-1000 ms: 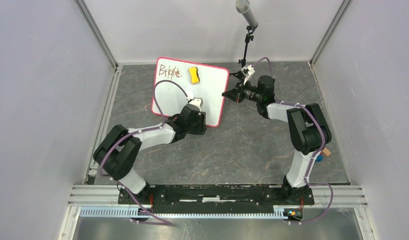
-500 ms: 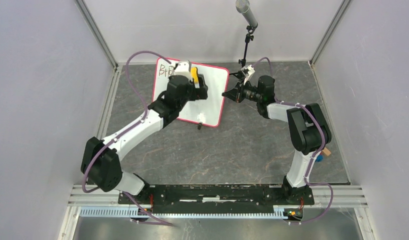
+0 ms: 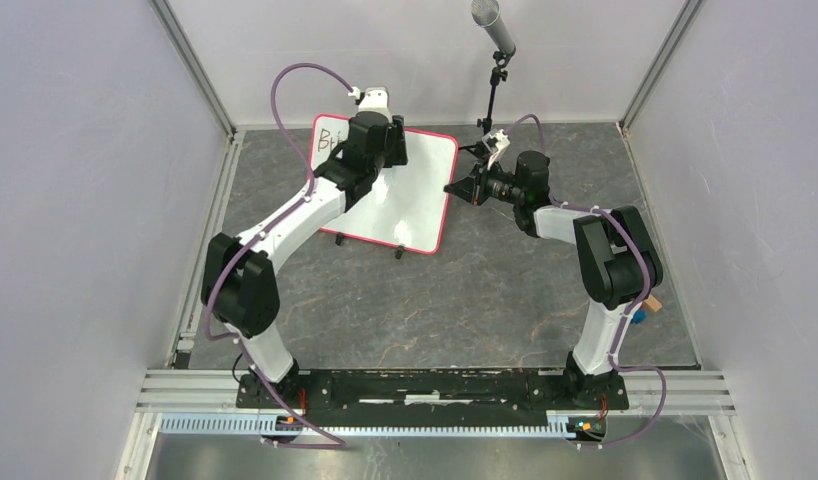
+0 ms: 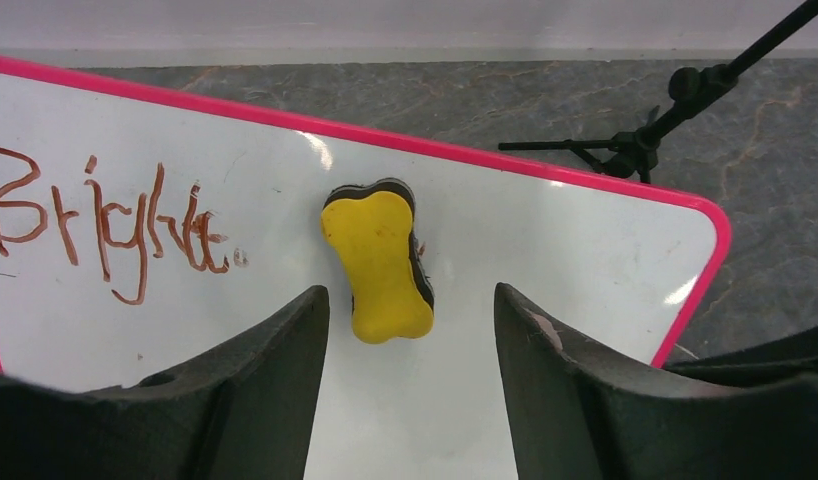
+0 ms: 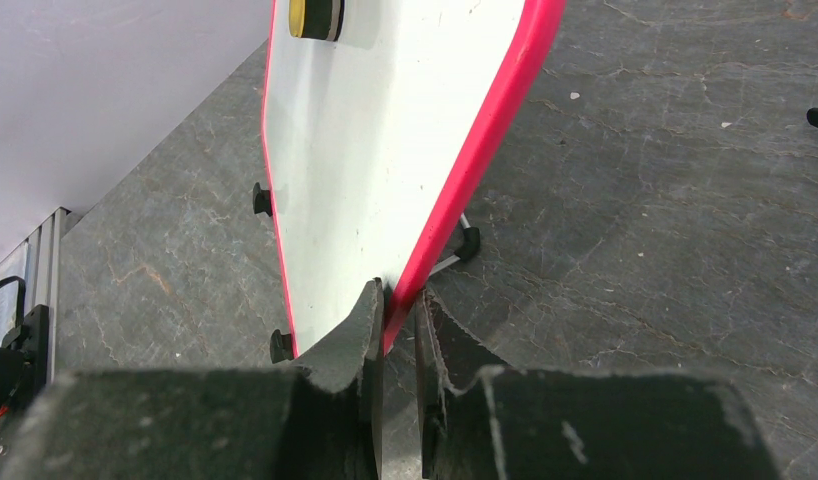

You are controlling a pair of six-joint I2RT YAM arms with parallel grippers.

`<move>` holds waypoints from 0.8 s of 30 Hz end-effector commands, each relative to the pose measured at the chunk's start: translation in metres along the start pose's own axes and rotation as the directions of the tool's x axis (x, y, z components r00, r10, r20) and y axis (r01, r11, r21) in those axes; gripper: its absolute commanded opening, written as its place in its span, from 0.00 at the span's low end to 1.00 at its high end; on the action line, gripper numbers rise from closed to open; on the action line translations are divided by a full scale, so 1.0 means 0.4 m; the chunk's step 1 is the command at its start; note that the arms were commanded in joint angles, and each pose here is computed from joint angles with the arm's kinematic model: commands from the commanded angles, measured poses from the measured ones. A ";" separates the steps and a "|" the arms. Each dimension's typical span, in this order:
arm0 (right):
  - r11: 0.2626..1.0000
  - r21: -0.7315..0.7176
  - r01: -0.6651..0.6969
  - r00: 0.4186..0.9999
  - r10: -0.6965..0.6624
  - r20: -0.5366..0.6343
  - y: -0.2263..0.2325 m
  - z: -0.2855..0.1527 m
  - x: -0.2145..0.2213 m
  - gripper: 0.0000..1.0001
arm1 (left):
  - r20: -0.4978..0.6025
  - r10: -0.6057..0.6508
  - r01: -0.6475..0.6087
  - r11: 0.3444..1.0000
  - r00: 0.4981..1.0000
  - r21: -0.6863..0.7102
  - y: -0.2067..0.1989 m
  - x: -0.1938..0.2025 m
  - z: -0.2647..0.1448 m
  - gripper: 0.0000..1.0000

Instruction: Erase the whiteboard

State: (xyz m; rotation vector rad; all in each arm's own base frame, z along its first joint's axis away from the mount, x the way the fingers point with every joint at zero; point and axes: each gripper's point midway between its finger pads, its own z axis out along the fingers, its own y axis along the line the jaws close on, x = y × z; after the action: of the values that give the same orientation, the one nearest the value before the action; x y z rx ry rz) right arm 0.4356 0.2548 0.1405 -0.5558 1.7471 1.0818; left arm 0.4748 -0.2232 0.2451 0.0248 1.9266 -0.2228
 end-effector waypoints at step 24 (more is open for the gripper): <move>0.997 -0.035 0.073 0.997 -0.072 0.021 0.019 -0.004 -0.016 0.00 | -0.037 -0.023 0.020 0.996 0.999 -0.085 0.048 0.020 0.102 0.49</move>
State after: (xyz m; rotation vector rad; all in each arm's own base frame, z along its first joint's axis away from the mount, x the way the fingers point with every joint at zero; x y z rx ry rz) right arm 0.4352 0.2550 0.1410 -0.5590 1.7418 1.0832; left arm 0.5020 -0.2097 0.2059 -0.0074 2.0216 -0.1121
